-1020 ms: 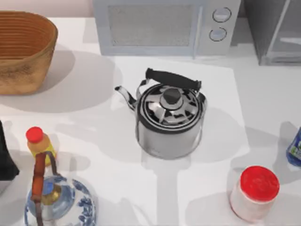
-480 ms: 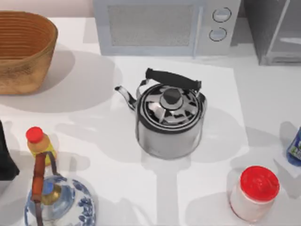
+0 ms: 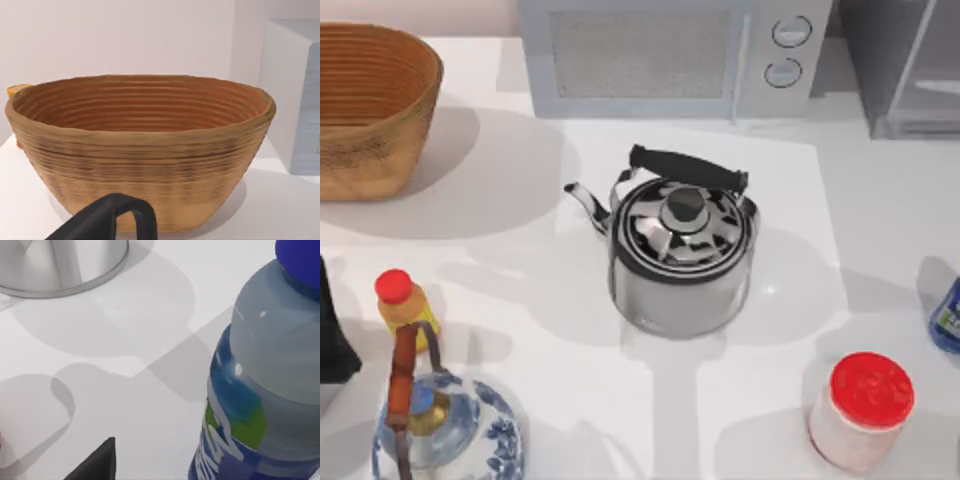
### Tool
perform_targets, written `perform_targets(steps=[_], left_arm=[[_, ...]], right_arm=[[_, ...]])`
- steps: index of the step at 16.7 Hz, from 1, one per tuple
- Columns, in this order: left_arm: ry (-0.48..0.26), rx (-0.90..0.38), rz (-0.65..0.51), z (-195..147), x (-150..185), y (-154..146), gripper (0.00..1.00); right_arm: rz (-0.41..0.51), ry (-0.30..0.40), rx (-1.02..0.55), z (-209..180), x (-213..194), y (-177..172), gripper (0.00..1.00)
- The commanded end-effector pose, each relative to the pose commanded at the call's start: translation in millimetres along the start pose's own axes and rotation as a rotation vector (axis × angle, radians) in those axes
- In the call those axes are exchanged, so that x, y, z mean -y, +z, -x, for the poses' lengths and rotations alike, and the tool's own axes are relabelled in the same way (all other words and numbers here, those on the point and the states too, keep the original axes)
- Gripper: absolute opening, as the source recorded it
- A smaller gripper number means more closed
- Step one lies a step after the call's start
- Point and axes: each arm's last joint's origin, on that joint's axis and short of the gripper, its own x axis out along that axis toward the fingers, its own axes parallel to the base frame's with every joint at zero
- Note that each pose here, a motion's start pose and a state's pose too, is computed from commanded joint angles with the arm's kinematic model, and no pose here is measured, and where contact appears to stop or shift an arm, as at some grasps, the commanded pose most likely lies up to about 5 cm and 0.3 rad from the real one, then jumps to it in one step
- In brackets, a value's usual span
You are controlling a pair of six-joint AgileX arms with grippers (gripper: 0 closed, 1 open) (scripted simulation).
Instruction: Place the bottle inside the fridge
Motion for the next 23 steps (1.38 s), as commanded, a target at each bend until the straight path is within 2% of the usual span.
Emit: perform_targets(steps=[10, 23], left_arm=[[0.000, 0.000, 0.000, 0.0, 0.0, 0.0, 1.00], [0.000, 0.000, 0.000, 0.0, 0.0, 0.0, 1.00]], right_arm=[[-0.001, 0.001, 0.012, -1.0, 4.1, -4.5, 1.00], [-0.003, -0.001, 0.012, -54.9, 5.7, -4.4, 1.00]])
